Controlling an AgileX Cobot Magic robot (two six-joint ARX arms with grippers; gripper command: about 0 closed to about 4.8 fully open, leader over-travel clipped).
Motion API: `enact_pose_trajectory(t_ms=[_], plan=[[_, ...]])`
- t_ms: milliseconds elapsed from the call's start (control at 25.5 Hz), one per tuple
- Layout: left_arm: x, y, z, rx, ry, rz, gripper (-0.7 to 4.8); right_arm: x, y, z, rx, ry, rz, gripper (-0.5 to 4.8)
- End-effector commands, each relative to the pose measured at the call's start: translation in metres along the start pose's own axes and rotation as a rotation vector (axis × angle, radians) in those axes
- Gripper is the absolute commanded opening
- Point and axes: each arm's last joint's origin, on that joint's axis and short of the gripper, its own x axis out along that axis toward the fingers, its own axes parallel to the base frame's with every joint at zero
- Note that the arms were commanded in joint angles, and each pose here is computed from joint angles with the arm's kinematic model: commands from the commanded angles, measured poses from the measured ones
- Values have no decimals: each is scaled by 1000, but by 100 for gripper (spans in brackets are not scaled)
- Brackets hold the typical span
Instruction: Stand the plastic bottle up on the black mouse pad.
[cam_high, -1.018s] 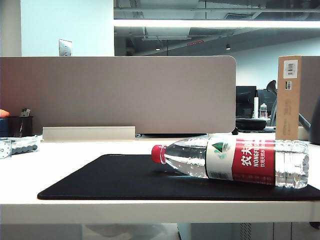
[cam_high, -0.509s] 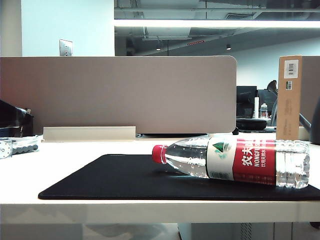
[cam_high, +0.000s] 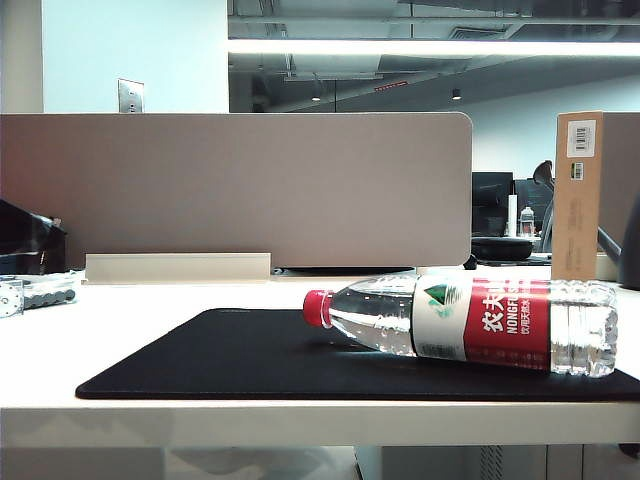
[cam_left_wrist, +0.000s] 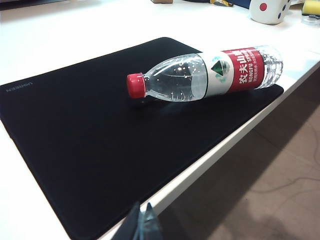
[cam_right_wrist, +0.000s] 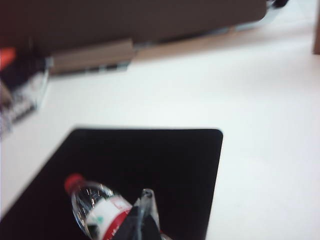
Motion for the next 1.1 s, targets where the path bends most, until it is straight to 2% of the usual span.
enact_pose_trajectory(t_ms=[39, 78, 117, 157, 235, 313, 352, 509, 627, 822, 940, 1096], plan=[[0, 0, 3, 1, -17, -5, -1, 39, -1, 34, -148, 225, 135, 92], [0, 0, 3, 1, -17, -5, -1, 51, -1, 41, -158, 279, 159, 111], [0, 0, 3, 1, -17, -5, -1, 78, -1, 55, -177, 413, 210, 150], [0, 0, 3, 1, -17, -4, -1, 91, 0, 61, -193, 474, 232, 187], [0, 0, 3, 1, -17, -4, -1, 119, 6, 70, -254, 605, 292, 291], [0, 0, 3, 1, -18, -4, -1, 147, 13, 75, -307, 716, 348, 430], [0, 0, 3, 1, -17, -4, -1, 159, 16, 76, -325, 760, 375, 479], [0, 0, 3, 1, -17, -2, -1, 204, 33, 70, -373, 919, 427, 479], [0, 0, 3, 1, -17, -6, -1, 231, 48, 57, -491, 985, 400, 479], [0, 0, 3, 1, -17, -4, -1, 253, 77, 22, -651, 1096, 430, 479], [0, 0, 3, 1, -18, -4, -1, 261, 90, 4, -751, 1145, 395, 479], [0, 0, 3, 1, -17, -5, -1, 274, 98, -22, -779, 1211, 405, 479]])
